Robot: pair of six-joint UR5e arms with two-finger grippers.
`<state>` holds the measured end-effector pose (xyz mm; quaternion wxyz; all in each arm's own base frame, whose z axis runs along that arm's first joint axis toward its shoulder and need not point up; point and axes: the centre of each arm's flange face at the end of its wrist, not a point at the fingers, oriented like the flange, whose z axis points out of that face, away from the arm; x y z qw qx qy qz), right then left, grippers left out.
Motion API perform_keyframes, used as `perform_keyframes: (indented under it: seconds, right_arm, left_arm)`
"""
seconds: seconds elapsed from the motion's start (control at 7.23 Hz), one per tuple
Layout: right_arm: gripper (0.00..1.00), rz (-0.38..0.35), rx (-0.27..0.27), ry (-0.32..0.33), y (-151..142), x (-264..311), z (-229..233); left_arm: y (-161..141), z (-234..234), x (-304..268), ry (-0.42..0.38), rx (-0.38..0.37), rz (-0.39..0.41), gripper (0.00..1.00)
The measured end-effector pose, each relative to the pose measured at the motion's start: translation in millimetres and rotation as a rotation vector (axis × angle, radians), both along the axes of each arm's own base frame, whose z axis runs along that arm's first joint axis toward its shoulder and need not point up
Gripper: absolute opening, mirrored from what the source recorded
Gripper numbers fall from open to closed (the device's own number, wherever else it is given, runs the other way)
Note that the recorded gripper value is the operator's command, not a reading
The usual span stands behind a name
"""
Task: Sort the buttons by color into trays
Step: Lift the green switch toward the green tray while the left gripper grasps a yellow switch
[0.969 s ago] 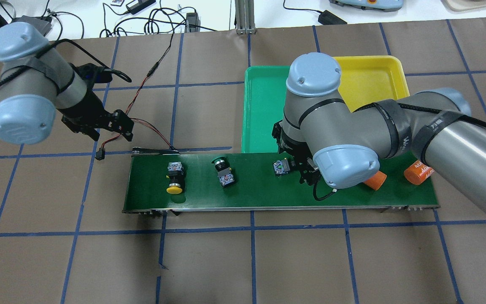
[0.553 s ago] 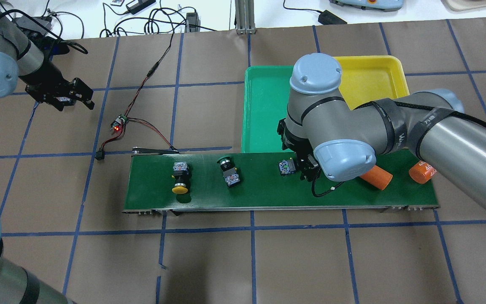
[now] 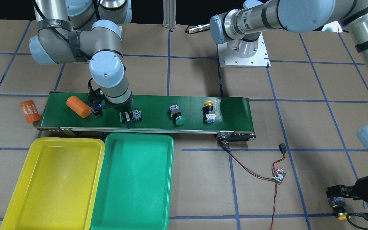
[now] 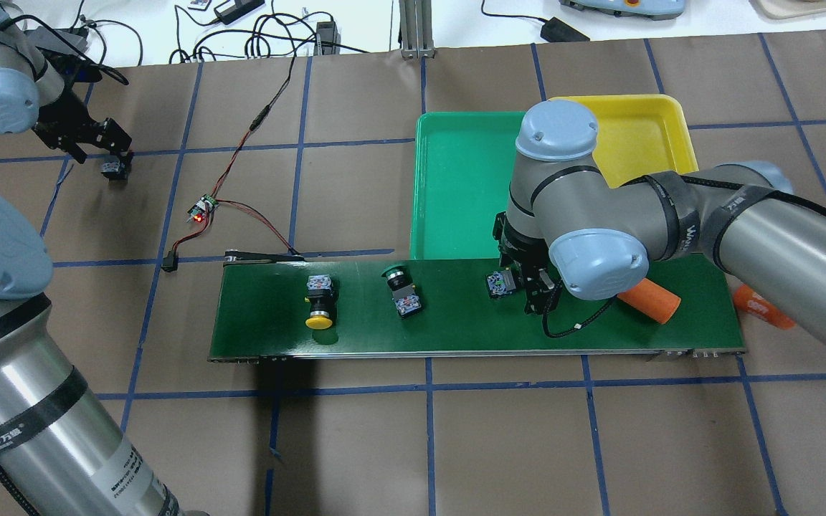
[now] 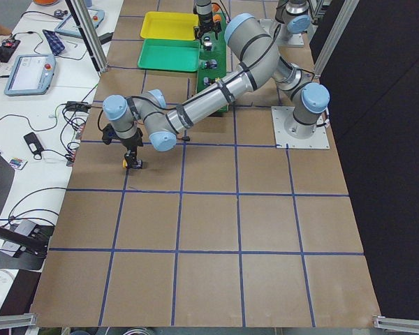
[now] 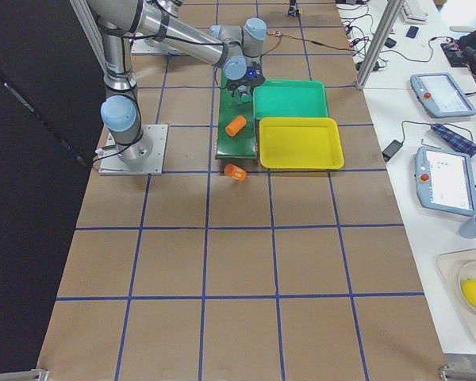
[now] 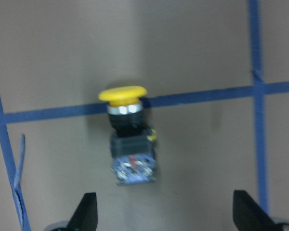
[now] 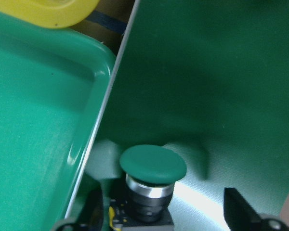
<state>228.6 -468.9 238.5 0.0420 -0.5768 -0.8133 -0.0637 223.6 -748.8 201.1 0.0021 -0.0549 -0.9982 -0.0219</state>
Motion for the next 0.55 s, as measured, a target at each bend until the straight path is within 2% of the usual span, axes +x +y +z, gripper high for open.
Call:
perform_keyframes:
  seconds: [0.14, 0.28, 0.42, 0.55]
  right_arm:
    - [0.0, 0.006, 0.009, -0.003, 2.4, -0.8, -2.8]
    - [0.0, 0.012, 0.015, -0.022, 3.6, -0.1, -3.1]
    - [0.0, 0.019, 0.017, -0.052, 3.7, 1.7, -1.1]
    - [0.0, 0.022, 0.011, -0.069, 2.6, 2.5, 3.3]
  left_arm:
    - [-0.9, -13.4, 7.2, 0.008, 0.012, -0.001, 0.46]
    - [-0.9, -19.5, 9.0, 0.012, 0.021, -0.003, 0.06]
    - [-0.8, -21.5, 7.7, 0.014, 0.029, -0.008, 0.0]
    - [-0.1, -21.2, 3.9, 0.017, 0.039, -0.013, 0.0]
